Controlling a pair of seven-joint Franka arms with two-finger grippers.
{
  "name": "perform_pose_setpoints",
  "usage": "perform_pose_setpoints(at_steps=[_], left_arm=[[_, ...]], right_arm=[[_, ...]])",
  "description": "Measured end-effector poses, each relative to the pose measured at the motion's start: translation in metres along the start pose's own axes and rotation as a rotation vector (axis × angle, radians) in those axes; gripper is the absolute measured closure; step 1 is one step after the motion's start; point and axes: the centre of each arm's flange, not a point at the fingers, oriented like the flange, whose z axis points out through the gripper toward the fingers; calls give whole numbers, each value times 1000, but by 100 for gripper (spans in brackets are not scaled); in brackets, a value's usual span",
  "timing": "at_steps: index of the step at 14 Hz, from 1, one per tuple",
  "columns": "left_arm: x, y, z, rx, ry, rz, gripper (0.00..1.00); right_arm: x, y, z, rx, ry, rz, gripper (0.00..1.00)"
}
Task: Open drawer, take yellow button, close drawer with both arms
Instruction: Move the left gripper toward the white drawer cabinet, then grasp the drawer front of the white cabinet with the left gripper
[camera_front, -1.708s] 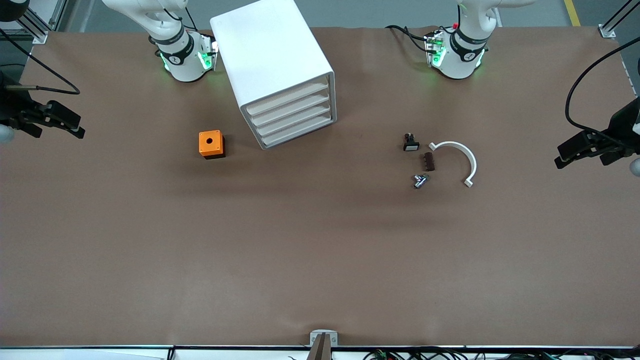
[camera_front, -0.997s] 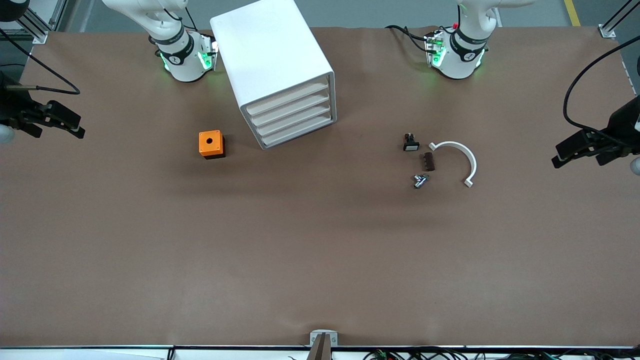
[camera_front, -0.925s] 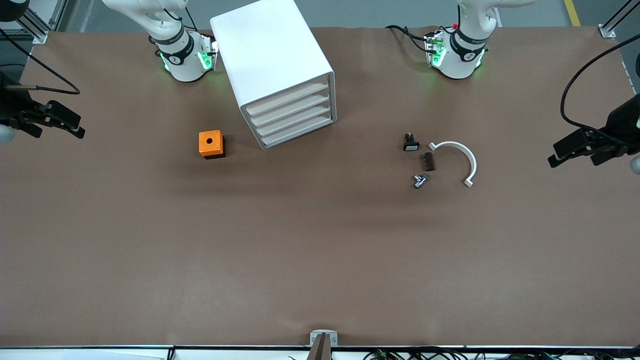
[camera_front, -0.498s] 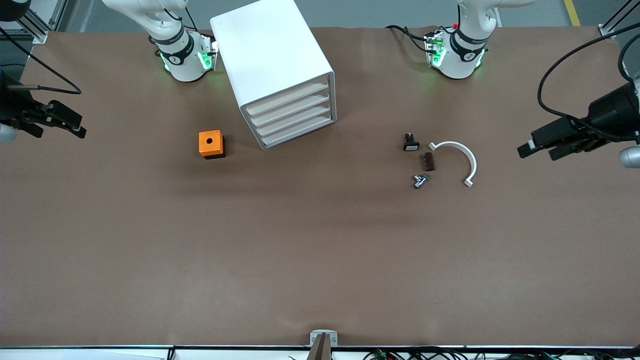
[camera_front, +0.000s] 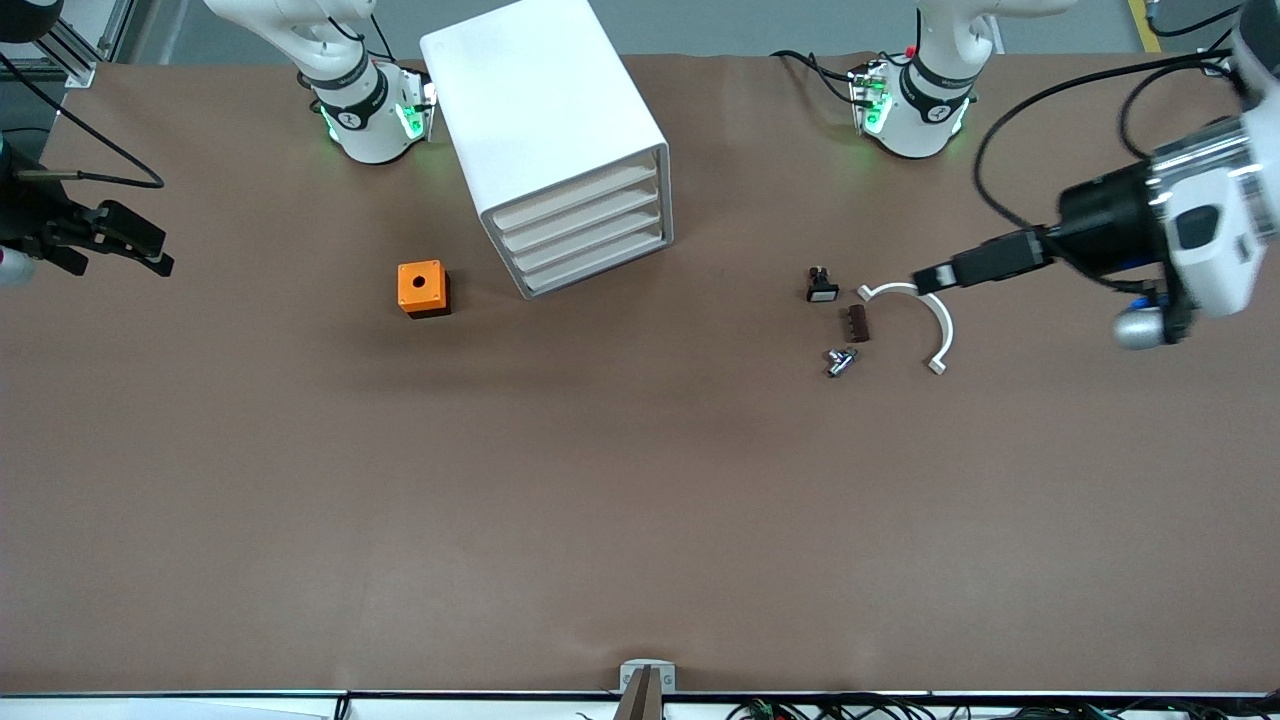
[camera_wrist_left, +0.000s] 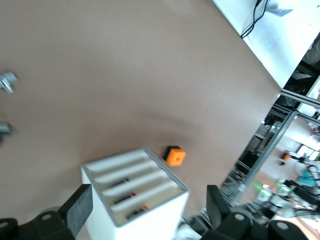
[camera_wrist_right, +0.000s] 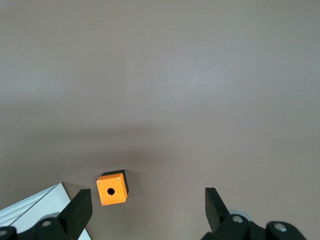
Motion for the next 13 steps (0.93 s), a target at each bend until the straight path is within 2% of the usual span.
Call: perform_pose_setpoints(at_steps=[4, 8, 13], left_arm=[[-3, 22, 60, -43, -146, -186, 0], [-7, 32, 131, 43, -225, -375, 0], [-3, 30, 222, 183, -282, -636, 0]], right_arm=[[0, 0, 0, 0, -4, 0, 0], [-1, 0, 1, 0, -6, -1, 0], [-1, 0, 1, 0, -6, -1, 0]])
